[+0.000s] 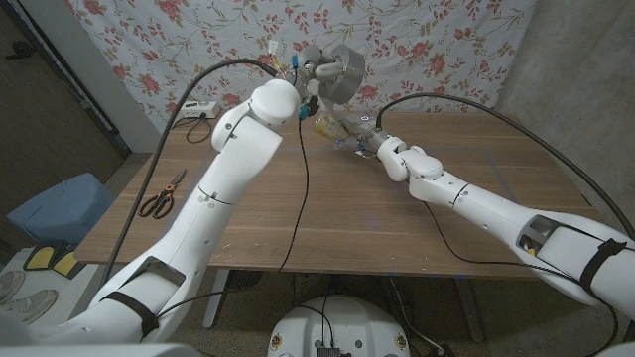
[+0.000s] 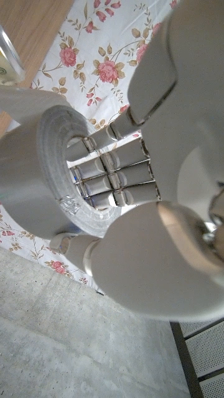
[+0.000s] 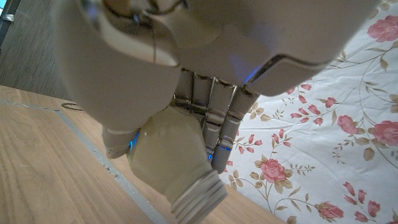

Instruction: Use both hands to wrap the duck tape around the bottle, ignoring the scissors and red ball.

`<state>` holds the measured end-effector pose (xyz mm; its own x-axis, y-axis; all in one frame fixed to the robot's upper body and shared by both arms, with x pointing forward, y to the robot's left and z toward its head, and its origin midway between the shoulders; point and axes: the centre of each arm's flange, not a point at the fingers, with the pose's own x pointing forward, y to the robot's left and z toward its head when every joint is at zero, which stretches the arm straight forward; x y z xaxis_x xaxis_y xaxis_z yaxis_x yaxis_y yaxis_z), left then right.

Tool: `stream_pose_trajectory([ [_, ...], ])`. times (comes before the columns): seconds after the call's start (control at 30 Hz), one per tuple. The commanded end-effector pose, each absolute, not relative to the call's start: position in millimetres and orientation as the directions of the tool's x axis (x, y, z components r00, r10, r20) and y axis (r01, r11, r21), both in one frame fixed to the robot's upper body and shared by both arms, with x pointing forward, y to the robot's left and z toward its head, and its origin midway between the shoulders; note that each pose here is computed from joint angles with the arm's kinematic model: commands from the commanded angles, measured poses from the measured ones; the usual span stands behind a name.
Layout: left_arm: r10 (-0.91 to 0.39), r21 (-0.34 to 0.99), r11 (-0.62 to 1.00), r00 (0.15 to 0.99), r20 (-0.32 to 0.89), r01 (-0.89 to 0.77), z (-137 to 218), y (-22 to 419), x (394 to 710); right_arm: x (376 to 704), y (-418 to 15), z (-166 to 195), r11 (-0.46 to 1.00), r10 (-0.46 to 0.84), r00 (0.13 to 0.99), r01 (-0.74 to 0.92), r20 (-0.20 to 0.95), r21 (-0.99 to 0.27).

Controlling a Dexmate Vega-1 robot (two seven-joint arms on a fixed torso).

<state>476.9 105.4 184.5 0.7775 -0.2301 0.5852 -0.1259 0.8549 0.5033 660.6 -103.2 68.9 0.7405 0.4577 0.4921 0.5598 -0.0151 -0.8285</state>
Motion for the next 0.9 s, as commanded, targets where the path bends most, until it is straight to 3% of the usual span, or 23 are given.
stream_pose_trajectory([
  [0.03,-0.264,0.49,0.871,0.811,0.522,-0.031,162,112,497,656,-123,81,0.062,0.417,0.722,0.584,0.552,-0.81],
  [0.2,-0.29,0.477,0.878,0.829,0.478,0.032,150,107,512,653,-128,90,0.118,0.382,0.718,0.586,0.582,-0.801],
  [0.43,-0.41,0.488,0.855,0.803,0.433,0.174,144,90,519,655,-121,96,0.09,0.346,0.703,0.635,0.622,-0.768],
  [0.67,-0.442,0.51,0.845,0.746,0.499,0.16,153,83,500,662,-121,93,0.094,0.333,0.713,0.626,0.617,-0.774],
  [0.77,-0.444,0.455,0.871,0.691,0.571,0.185,154,80,499,664,-121,92,0.086,0.324,0.72,0.623,0.613,-0.778],
  [0.9,-0.341,0.382,0.921,0.616,0.71,0.07,167,82,492,667,-121,89,0.084,0.322,0.723,0.621,0.611,-0.779],
])
